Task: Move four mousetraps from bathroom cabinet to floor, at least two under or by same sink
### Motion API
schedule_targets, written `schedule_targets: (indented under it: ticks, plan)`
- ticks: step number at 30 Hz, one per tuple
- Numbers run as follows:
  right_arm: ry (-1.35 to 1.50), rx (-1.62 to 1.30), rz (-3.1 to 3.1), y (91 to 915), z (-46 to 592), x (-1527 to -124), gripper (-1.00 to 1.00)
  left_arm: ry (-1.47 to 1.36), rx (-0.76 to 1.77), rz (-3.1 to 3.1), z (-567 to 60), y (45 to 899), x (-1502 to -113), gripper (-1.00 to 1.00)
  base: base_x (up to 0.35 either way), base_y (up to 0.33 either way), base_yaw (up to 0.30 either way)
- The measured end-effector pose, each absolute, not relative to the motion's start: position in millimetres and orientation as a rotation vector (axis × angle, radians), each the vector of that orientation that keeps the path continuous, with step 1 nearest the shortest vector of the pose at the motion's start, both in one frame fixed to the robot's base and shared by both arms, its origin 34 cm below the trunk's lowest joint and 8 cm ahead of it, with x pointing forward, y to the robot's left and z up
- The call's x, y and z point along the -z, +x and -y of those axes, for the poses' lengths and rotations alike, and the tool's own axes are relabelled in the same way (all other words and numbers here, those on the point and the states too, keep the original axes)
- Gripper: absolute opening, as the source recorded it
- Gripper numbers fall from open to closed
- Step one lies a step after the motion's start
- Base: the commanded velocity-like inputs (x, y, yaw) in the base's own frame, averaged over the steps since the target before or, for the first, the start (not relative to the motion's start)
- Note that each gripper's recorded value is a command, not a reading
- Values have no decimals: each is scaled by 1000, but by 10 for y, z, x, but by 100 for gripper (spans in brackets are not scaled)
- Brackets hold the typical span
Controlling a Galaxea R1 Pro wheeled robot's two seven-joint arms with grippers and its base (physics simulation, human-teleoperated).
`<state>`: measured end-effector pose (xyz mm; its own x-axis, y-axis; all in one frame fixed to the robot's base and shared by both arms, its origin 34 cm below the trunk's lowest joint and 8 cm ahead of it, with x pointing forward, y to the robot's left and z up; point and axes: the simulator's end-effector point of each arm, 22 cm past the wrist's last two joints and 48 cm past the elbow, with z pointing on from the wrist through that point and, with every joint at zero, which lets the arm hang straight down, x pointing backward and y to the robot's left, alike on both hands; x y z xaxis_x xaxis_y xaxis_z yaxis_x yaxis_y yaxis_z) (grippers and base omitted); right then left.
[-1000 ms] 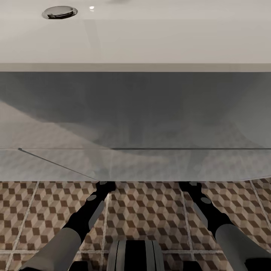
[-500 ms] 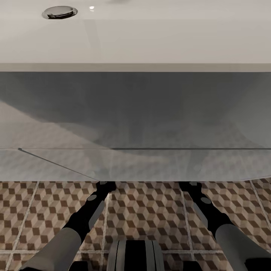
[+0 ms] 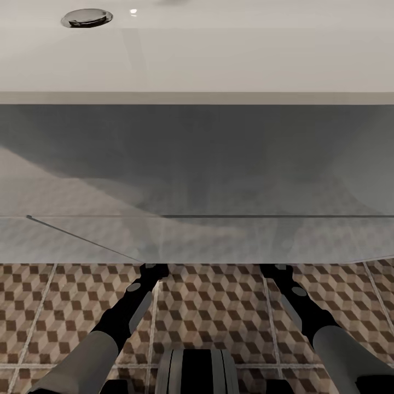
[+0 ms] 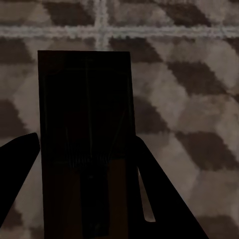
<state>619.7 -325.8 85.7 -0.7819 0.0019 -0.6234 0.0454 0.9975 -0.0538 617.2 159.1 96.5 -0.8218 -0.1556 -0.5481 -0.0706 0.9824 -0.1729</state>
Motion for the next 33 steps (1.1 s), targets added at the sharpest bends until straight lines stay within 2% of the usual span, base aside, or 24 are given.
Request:
schedule_targets:
  ticks: [15,33]
  plan:
    - [26,69,-2470,6195,3223,-852,-100,-108,328,-2520,-1373,6175,-1010,-100,0,0,0]
    - [29,70,-2466,6282,3228,-874,-100,-96,337,-2569,-1358,6152,-969,-100,0,0,0]
